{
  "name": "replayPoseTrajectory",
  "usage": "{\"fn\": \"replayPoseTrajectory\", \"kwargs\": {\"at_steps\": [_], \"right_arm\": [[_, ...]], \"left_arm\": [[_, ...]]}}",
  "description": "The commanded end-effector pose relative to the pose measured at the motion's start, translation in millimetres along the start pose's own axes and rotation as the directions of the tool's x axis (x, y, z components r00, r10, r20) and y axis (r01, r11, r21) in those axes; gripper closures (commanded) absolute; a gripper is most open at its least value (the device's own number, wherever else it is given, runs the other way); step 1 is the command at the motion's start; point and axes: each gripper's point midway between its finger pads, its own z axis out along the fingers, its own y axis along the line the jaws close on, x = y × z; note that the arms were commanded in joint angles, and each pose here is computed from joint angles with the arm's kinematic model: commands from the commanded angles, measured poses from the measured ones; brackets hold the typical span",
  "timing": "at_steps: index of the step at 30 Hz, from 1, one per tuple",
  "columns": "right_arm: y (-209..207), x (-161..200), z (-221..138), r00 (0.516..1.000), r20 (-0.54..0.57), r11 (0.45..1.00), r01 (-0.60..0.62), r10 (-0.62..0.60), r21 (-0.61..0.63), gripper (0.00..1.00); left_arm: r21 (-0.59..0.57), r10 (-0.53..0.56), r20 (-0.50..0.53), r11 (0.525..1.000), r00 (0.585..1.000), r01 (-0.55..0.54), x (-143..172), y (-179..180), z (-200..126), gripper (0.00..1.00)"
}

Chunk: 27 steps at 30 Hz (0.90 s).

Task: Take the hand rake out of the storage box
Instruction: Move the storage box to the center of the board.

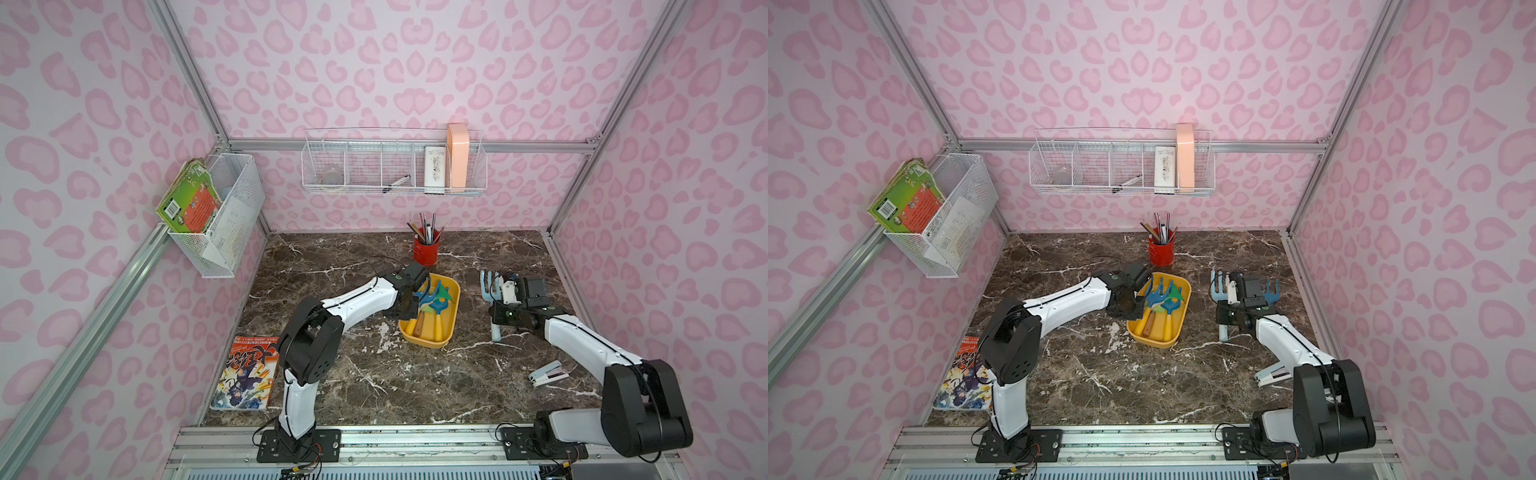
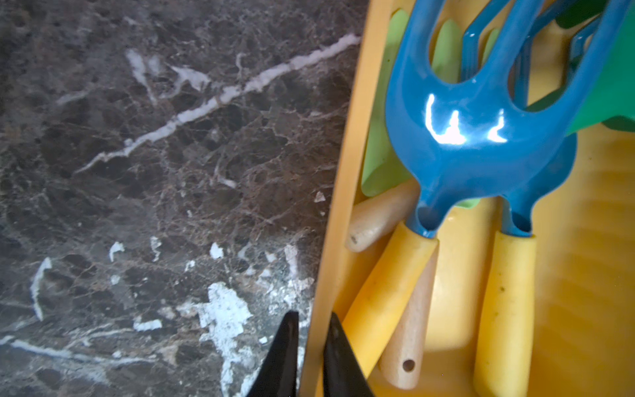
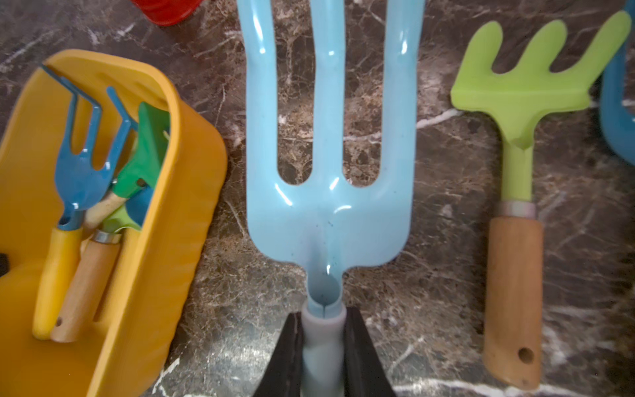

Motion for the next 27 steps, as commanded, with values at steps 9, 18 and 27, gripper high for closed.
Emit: {"fn": "replayPoseTrajectory", "kwargs": {"at_steps": [9, 18, 27], "right_arm": [[-17, -2, 42, 0.995, -0.09, 0.996, 0.038, -0.03, 0.083, 0.87], [-31, 3, 55, 0.991, -0.13, 0.993, 0.021, -0.006, 0.114, 0.86], [-34, 6, 63, 0.987, -0.159, 0.993, 0.025, -0.006, 0.118, 0.77]], "left_arm": [[-0.01, -0.038, 0.014, 0.999, 0.999, 0.038, 6, 17, -8, 0.82], [-0.003, -0.056, 0.012, 0.998, 0.998, 0.057, 12, 20, -12, 0.82], [0.003, -0.053, 0.027, 0.999, 0.998, 0.053, 6, 18, -20, 0.82]]}}
